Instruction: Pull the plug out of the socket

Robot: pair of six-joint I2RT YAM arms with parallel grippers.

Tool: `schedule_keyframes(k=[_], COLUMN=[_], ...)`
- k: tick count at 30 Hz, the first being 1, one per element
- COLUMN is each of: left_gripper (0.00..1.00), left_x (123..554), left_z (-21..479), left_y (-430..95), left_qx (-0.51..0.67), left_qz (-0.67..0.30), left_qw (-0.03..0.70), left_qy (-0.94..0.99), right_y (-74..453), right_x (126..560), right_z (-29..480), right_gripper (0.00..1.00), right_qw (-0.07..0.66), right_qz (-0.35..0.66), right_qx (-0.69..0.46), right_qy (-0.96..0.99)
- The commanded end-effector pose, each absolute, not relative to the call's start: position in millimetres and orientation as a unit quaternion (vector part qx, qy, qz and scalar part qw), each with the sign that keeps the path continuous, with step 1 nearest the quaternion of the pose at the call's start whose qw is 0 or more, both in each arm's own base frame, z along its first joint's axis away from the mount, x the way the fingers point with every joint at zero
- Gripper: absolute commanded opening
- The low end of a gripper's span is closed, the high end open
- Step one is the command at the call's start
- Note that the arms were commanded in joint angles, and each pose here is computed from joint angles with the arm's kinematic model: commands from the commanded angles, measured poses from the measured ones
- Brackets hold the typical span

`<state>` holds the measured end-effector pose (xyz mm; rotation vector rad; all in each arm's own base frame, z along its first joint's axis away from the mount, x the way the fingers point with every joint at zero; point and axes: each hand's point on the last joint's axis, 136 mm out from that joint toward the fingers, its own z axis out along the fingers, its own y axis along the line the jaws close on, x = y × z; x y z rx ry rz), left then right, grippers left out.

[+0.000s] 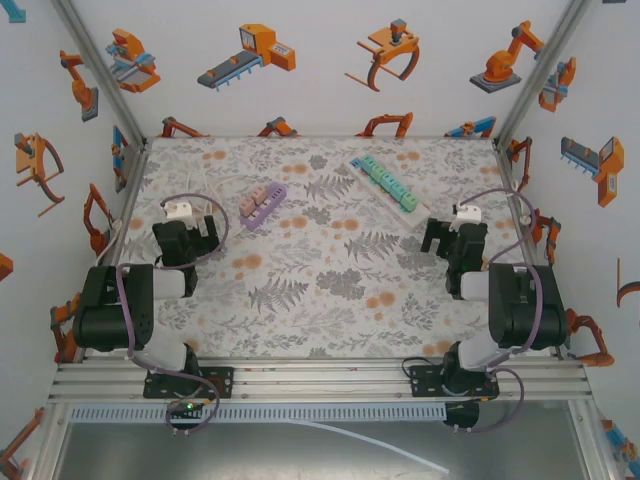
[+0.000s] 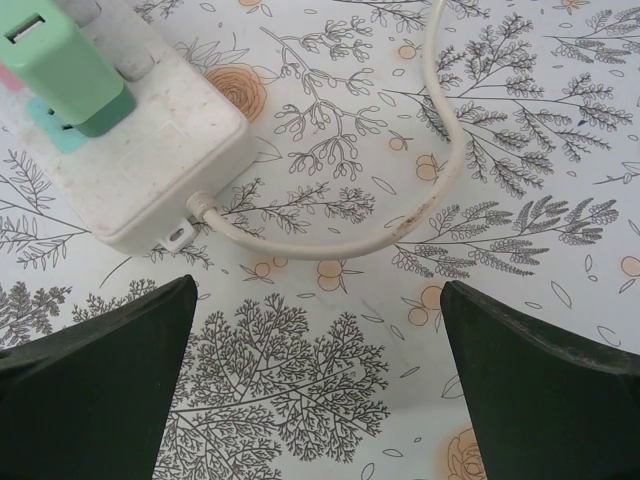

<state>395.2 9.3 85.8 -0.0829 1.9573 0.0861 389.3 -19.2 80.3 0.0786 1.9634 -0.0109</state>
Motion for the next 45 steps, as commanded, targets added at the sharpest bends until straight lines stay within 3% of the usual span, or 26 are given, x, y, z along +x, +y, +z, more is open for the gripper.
schedule_keyframes(k=[1, 28, 36, 41, 45], left_gripper=[0.97, 0.97, 0.97, 0.97, 0.97], left_x=[397.4, 397.6, 367.5, 345.3, 326.4], left_z=[89.6, 93.0, 155.9, 220.9, 264.7], left_y=[7.8, 9.1, 0.9, -34.1, -98.3], left_qx=[-0.039, -0.041, -0.052, -0.067, 0.014], left_qz=[0.031, 0.036, 0.074, -0.039, -0.159], left_qw=[0.561, 0.560, 0.597, 0.613, 0.613], left_qy=[0.826, 0.827, 0.797, 0.787, 0.774], right_y=[-16.5, -16.0, -10.0, 22.9, 46.0], right_x=[395.2, 390.9, 368.1, 375.6, 395.9], right_z=[88.4, 99.8, 161.3, 197.8, 210.9], right_gripper=[0.99, 0.99, 0.99, 0.99, 0.99], right_qw=[0.565, 0.578, 0.581, 0.572, 0.548], right_qz=[-0.003, -0.002, 0.044, 0.134, 0.178], right_qx=[0.021, 0.021, 0.061, 0.020, -0.028], right_qy=[0.825, 0.815, 0.810, 0.809, 0.817])
